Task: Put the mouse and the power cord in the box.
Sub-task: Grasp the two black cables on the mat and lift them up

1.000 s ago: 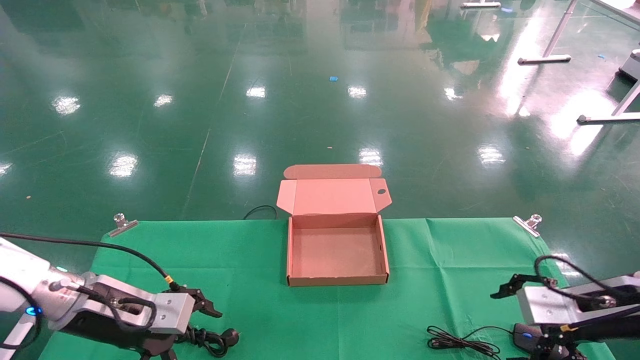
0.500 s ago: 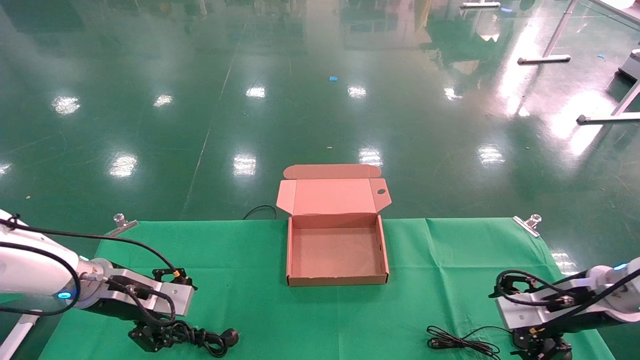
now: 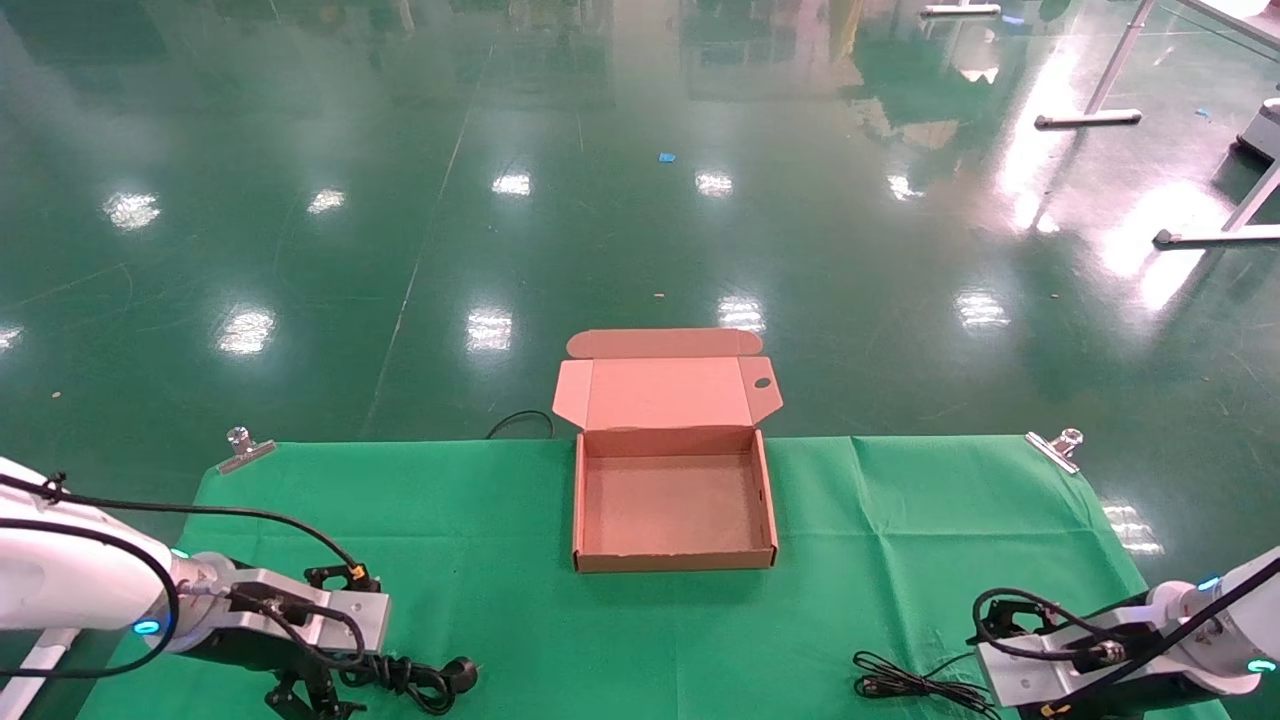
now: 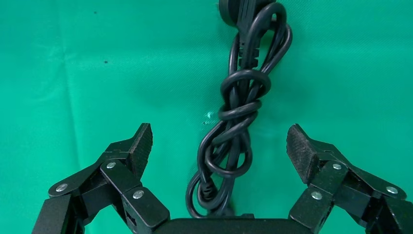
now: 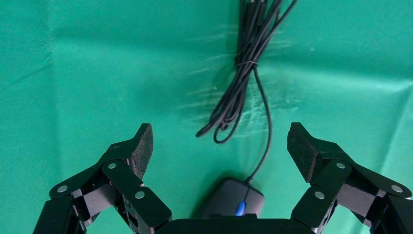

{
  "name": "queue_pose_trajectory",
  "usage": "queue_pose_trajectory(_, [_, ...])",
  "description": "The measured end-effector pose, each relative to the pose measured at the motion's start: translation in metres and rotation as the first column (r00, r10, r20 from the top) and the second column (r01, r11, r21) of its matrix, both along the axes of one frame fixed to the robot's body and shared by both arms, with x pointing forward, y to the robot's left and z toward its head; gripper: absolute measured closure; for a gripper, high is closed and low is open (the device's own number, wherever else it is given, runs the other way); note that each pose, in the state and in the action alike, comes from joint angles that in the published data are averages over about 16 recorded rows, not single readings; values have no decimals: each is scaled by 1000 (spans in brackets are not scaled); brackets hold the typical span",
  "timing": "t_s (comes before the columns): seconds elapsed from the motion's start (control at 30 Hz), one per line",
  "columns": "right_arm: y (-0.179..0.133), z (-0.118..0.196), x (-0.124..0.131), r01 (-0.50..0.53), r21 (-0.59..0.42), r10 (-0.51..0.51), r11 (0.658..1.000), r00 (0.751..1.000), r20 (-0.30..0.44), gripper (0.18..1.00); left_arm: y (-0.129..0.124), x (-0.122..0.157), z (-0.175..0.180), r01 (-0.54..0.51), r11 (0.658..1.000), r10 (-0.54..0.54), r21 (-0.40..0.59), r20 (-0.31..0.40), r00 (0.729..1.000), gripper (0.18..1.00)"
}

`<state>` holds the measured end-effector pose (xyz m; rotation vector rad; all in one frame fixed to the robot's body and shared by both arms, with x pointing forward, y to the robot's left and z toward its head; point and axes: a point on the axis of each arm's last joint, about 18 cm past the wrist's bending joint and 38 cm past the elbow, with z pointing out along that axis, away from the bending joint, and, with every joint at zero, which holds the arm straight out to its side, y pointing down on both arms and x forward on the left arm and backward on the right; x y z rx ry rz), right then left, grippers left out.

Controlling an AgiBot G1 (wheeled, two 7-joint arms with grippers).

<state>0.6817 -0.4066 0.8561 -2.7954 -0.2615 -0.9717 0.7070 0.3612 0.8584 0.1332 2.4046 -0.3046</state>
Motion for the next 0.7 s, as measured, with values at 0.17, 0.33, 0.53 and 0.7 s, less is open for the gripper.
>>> queue_pose_trajectory(0.17, [3, -8, 3, 4, -1, -4, 1000, 1000, 1, 178, 0, 2, -5, -10, 1000, 10, 4, 3, 1000, 184])
queue_pose_trajectory(0.33, [7, -12, 7, 6, -2, -6, 1000, 1000, 10, 178, 0, 4, -9, -17, 1000, 17, 17, 7, 1000, 184])
queue_pose_trajectory(0.53, [13, -16, 12, 9, 1, -9, 1000, 1000, 22, 178, 2, 5, -13, -29, 999, 28, 28, 8, 1000, 184])
queue_pose_trajectory(0.7, [17, -18, 16, 12, 0, -12, 1000, 999, 31, 178, 3, 5, -15, -37, 999, 37, 27, 8, 999, 184])
